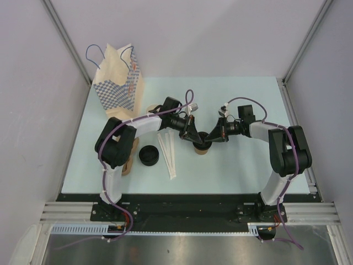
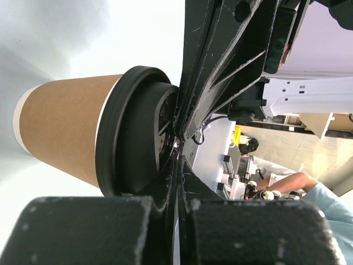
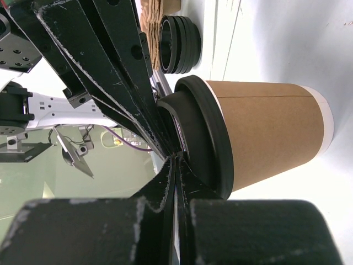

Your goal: Pack the takeout coffee

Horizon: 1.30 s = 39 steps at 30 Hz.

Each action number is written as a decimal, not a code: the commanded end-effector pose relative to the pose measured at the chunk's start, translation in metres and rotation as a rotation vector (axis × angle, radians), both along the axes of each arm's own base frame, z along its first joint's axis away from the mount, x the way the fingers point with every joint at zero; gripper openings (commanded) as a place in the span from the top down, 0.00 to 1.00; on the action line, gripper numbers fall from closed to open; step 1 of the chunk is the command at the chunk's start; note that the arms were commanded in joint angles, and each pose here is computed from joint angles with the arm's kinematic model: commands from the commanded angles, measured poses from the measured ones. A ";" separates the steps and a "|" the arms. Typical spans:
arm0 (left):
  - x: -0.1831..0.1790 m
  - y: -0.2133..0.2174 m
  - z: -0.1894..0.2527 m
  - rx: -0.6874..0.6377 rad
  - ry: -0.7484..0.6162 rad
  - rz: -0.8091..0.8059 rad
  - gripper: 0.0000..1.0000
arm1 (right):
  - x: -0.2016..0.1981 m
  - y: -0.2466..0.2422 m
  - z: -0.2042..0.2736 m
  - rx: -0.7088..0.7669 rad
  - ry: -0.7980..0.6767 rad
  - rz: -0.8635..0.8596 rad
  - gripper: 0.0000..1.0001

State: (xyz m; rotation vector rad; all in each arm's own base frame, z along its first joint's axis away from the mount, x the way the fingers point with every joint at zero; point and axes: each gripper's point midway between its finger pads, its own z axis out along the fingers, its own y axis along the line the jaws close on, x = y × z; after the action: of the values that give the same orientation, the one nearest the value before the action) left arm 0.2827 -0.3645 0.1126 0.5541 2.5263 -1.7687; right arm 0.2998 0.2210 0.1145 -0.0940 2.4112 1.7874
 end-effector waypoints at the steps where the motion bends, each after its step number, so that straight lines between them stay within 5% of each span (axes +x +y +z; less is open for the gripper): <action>1: 0.001 0.034 -0.100 0.302 0.051 0.090 1.00 | 0.009 -0.009 -0.042 -0.188 -0.011 -0.089 1.00; 7: 0.003 0.033 -0.104 0.303 0.056 0.092 1.00 | 0.007 0.000 -0.026 -0.162 -0.021 -0.085 1.00; 17: 0.009 0.023 -0.065 0.204 -0.027 0.073 1.00 | 0.006 -0.013 -0.068 -0.222 0.000 -0.064 1.00; 29: 0.021 0.002 0.055 -0.062 -0.183 0.061 0.99 | 0.005 0.012 0.010 -0.063 -0.149 -0.003 1.00; 39: 0.050 -0.001 0.071 -0.075 -0.198 0.141 1.00 | -0.010 0.022 0.057 -0.018 -0.190 0.007 0.99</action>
State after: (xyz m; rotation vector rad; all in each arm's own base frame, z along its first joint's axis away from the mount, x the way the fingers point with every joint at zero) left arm 0.3153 -0.3582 0.1511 0.5033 2.3990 -1.6733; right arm 0.2961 0.2351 0.1529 -0.2207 2.3293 1.6830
